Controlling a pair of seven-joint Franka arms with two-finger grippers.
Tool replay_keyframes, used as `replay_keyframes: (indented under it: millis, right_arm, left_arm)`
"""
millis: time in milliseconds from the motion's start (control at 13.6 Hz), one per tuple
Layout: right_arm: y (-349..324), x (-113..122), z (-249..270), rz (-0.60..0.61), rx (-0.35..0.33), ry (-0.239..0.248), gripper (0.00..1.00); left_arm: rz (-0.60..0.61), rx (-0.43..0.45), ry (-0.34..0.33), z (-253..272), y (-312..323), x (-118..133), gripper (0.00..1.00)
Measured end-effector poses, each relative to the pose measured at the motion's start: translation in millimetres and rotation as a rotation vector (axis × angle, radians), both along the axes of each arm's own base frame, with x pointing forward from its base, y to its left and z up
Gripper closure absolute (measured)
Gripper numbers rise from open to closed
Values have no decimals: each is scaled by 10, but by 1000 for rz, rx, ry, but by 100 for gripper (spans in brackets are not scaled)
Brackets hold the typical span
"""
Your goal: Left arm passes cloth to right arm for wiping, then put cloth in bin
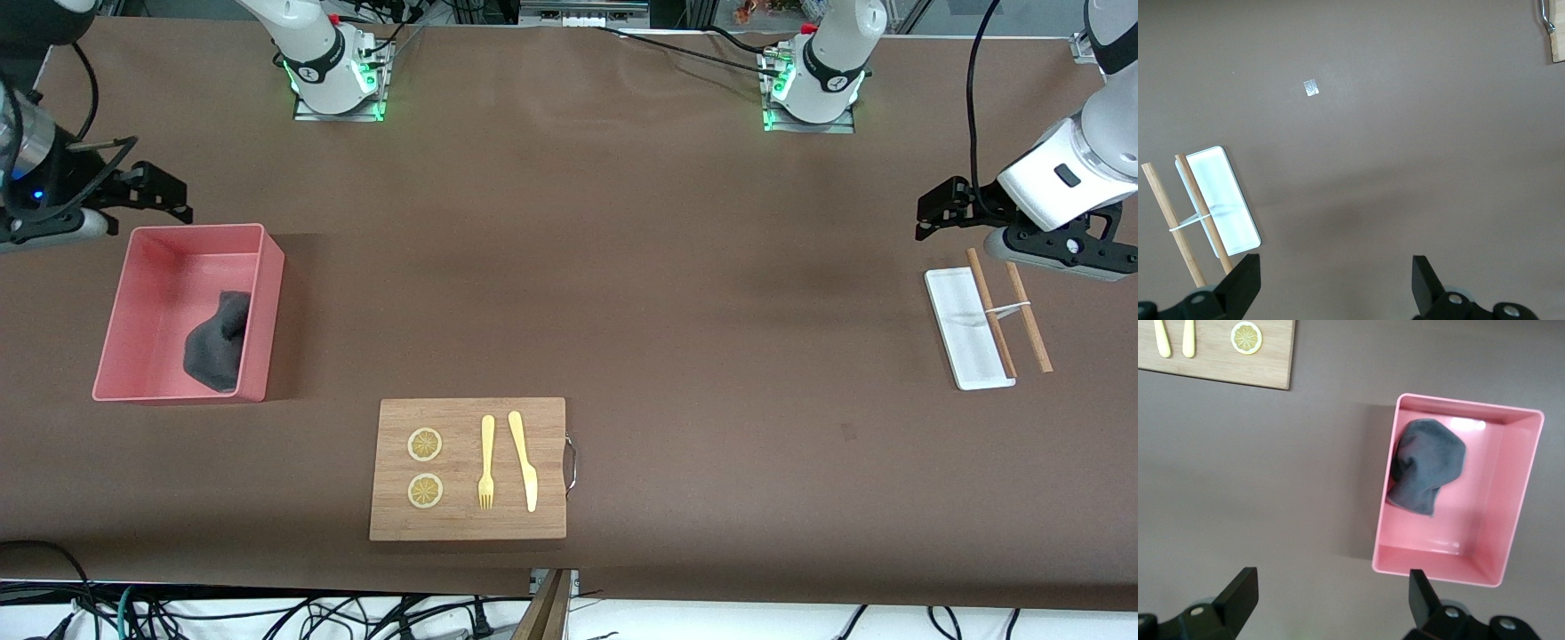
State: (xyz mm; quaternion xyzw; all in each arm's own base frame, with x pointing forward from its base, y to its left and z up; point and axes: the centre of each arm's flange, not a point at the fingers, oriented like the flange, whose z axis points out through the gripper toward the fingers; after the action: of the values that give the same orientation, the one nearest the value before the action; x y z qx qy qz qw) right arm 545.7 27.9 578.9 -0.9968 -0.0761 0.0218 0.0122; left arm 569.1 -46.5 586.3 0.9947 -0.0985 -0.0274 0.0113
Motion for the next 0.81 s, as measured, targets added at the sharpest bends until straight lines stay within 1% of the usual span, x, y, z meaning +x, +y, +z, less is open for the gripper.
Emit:
replay_keyframes:
  millis: [366,806]
  right_arm:
    - [134,12,-85,0,-3,14,0]
    - [186,15,-65,4,-3,9,0]
  left_arm:
    - [0,0,0,-1,1,0,0]
    - [1,0,3,-8,5,1,0]
